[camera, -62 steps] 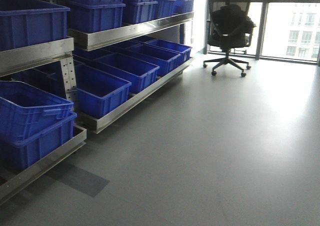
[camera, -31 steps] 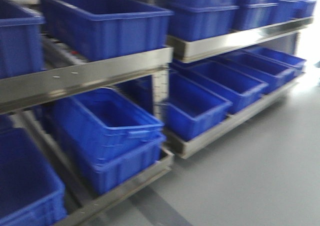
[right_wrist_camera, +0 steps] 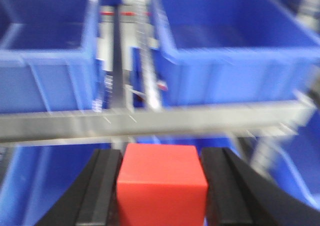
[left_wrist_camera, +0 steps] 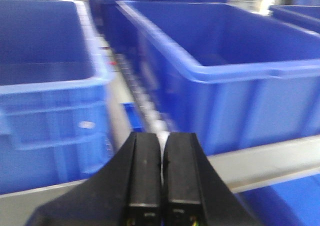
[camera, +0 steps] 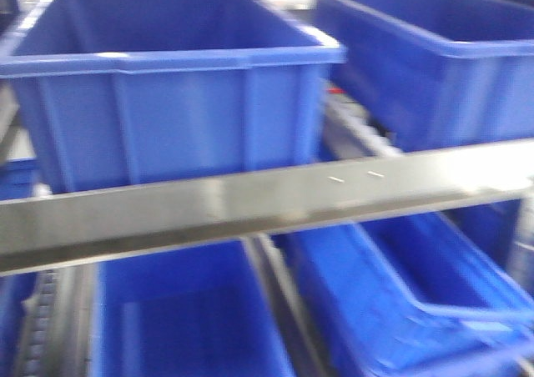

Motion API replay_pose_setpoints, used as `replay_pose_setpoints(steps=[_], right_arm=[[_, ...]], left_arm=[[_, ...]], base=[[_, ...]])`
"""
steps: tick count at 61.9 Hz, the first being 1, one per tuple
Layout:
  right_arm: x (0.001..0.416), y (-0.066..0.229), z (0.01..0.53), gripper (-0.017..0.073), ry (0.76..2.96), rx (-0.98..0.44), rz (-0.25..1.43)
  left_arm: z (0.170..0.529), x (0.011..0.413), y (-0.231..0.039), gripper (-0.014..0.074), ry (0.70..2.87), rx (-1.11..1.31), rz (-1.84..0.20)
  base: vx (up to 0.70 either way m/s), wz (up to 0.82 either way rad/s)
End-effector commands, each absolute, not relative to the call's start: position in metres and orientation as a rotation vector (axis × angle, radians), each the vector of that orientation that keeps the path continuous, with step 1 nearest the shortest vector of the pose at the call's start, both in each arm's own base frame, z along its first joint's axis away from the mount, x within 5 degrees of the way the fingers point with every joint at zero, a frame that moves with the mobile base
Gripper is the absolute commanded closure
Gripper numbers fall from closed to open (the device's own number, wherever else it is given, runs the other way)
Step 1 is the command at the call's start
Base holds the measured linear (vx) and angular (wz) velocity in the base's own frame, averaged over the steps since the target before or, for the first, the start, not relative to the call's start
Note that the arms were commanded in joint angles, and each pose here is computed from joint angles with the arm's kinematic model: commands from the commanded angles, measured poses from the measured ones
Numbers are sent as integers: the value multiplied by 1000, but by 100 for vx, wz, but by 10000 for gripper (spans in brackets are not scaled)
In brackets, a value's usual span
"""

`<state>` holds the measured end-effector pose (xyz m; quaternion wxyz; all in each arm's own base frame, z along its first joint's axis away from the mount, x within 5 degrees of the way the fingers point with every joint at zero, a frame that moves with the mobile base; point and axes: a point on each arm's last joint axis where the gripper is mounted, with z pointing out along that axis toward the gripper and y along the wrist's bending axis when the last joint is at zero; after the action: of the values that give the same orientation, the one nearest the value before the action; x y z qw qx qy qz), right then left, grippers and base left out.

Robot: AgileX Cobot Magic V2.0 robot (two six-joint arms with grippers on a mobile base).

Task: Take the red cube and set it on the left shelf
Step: 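Approach the blue bin on the shelf, right gripper holding cube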

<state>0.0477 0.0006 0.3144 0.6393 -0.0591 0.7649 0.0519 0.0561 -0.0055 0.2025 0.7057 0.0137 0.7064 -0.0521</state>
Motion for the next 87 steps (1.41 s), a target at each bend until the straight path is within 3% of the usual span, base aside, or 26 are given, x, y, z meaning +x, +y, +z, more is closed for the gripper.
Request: replay_pose_setpoints(steps=[1, 29, 87], right_arm=[[48, 2, 331, 495, 1639, -148, 117], [48, 2, 331, 495, 1639, -148, 117], [48, 2, 331, 495, 1639, -148, 117]], left_arm=[[203, 56, -5, 492, 1494, 20, -121], [203, 56, -5, 492, 1494, 20, -121], [203, 56, -5, 493, 1494, 20, -121]], base=[[37, 63], [28, 49], [7, 5]])
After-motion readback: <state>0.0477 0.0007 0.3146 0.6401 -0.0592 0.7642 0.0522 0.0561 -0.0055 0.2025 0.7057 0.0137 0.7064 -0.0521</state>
